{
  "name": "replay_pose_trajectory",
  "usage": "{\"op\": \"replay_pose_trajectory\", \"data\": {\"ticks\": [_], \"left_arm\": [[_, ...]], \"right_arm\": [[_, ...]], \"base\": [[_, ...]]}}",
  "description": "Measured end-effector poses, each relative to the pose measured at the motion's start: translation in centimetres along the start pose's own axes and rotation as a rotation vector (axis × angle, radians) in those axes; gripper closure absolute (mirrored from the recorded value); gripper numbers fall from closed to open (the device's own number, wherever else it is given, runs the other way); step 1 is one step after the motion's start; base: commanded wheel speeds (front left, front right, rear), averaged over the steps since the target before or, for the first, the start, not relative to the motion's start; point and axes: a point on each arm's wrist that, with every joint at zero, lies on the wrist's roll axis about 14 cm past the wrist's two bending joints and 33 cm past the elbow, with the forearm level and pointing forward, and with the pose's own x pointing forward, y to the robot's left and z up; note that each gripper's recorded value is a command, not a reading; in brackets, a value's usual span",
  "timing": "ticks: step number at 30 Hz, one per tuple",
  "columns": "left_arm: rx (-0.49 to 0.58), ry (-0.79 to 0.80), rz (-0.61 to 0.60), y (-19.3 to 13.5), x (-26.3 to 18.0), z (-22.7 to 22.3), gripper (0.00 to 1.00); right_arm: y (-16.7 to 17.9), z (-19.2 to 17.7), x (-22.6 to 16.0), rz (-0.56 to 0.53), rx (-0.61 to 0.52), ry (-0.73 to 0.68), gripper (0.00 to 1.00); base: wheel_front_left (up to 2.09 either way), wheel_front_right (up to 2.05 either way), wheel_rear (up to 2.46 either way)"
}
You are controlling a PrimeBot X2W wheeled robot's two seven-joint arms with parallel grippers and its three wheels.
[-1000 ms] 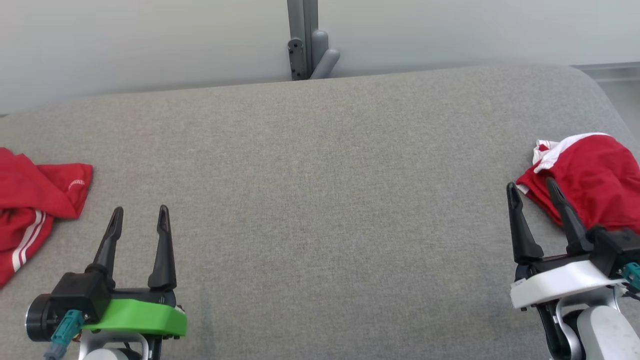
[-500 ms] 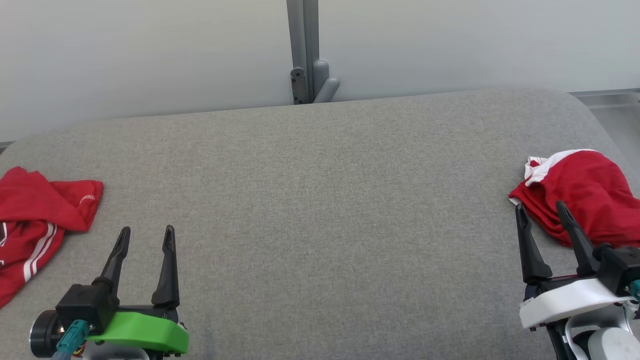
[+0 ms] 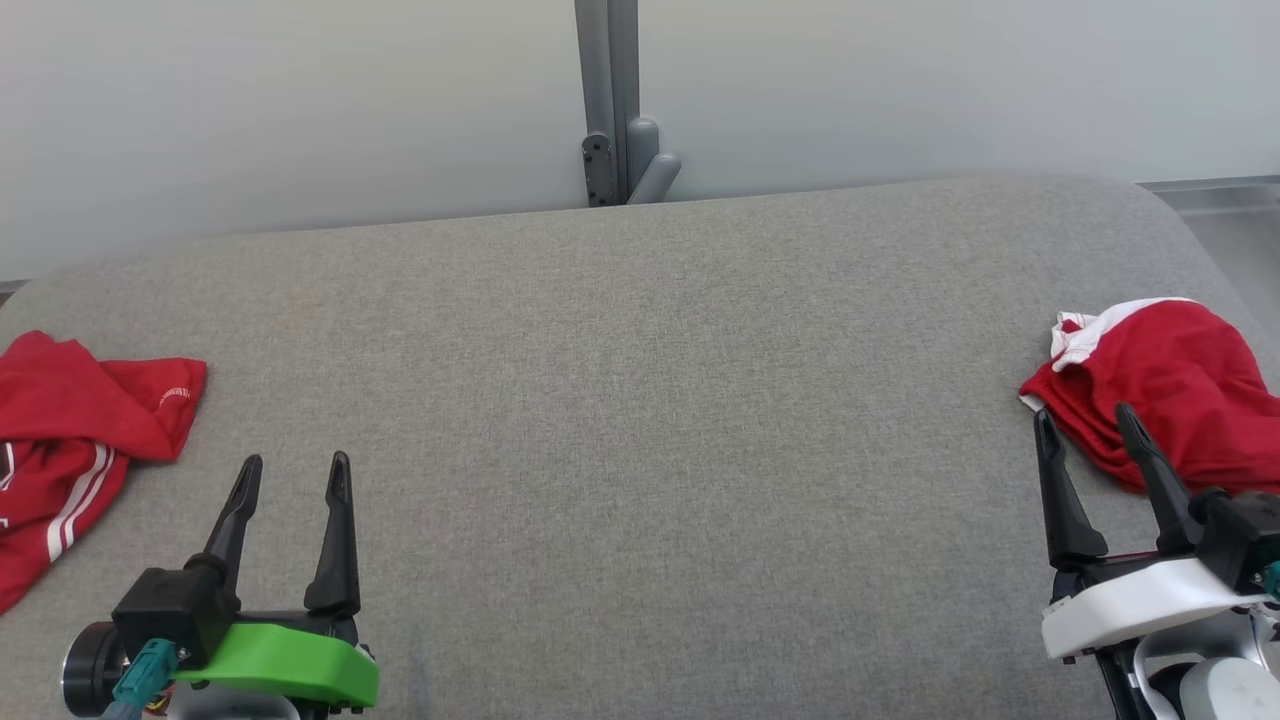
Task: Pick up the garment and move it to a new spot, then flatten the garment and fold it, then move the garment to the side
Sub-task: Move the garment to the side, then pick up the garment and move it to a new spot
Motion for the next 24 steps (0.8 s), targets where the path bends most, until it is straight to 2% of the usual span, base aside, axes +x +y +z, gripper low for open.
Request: {"op": "replay_pose_trajectory", "data": {"ticks": [24], "left_arm": [[-0.003,-0.004,0.016,0.36,-0.13,-0.07,0.0]], "right_arm": [[-0.08,-0.15,0.08,-0.001,-0.001,0.008,0.0]], "base": [[0.0,0.0,0.0]]}}
